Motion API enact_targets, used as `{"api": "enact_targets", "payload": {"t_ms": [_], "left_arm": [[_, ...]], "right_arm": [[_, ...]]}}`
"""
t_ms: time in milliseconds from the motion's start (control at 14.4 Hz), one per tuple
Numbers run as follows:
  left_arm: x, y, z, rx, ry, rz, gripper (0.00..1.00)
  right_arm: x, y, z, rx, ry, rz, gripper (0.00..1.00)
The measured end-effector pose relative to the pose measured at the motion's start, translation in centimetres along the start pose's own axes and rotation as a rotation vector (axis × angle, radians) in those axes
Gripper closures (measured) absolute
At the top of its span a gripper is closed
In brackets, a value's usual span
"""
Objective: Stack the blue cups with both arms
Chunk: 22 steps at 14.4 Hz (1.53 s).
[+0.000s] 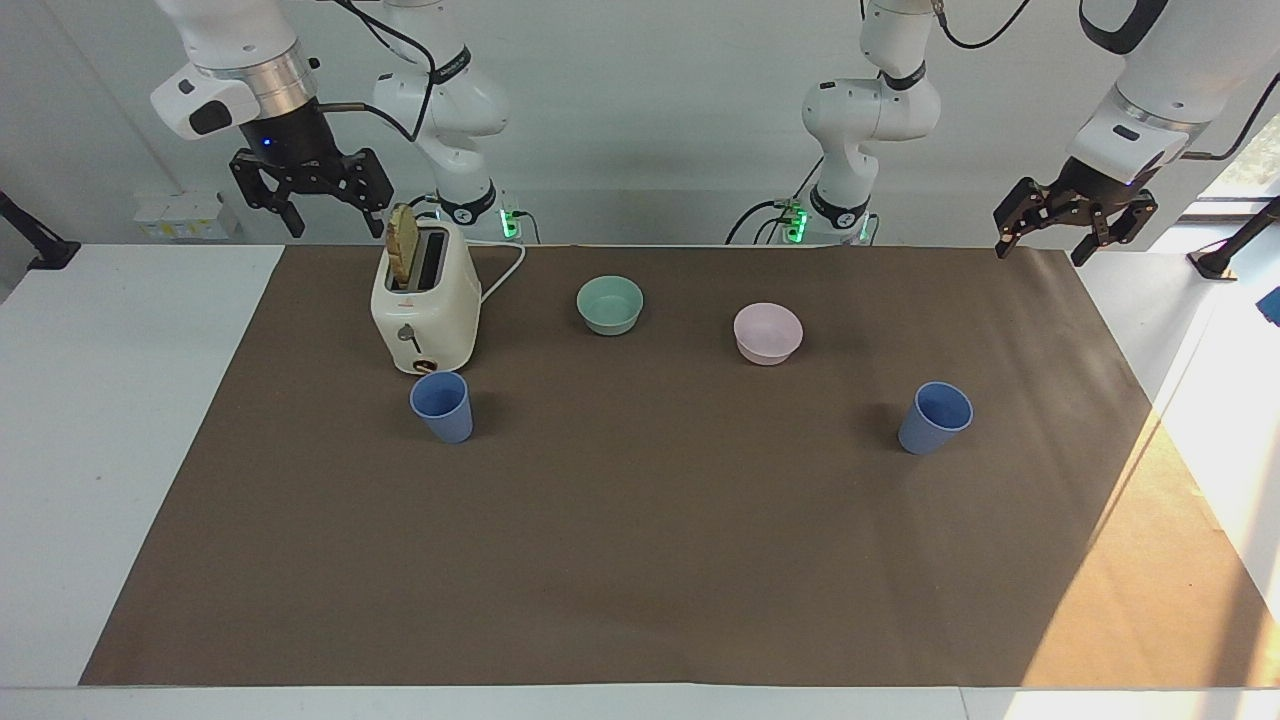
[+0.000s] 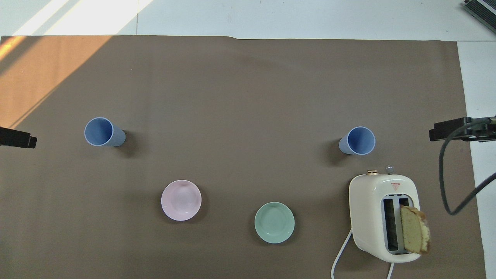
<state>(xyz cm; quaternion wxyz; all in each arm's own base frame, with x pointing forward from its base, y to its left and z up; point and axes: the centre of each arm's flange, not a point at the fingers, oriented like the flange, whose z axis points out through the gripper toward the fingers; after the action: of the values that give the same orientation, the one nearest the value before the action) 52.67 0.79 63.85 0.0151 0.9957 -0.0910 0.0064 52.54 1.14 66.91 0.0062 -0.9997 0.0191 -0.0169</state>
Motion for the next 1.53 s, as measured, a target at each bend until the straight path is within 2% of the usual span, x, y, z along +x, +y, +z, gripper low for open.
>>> {"api": "enact_targets", "payload": {"t_ms": [209,765,1183,1461,1530], "left_arm": [[1.1,-0.1,1.7,0.008,0.036,0.002,0.00],[3.5,-0.9,11.1,0.024,0.082,-0.005,0.00],[6.2,-1.3,16.7,0.035,0.072,-0.004,0.00],[7.3,-2.0,22.8,0.043,0.053,-0.010,0.00],[7.3,-2.1,23.9,0.045,0.058,-0.012,0.04]], "right_arm": [[0.0,0.0,0.0,0.000,0.000,0.000,0.00],[0.0,0.0,0.0,0.000,0.000,0.000,0.00],[0.0,0.0,0.0,0.000,0.000,0.000,0.00],[0.0,0.0,0.0,0.000,0.000,0.000,0.00],[0.0,0.0,0.0,0.000,0.000,0.000,0.00]]}}
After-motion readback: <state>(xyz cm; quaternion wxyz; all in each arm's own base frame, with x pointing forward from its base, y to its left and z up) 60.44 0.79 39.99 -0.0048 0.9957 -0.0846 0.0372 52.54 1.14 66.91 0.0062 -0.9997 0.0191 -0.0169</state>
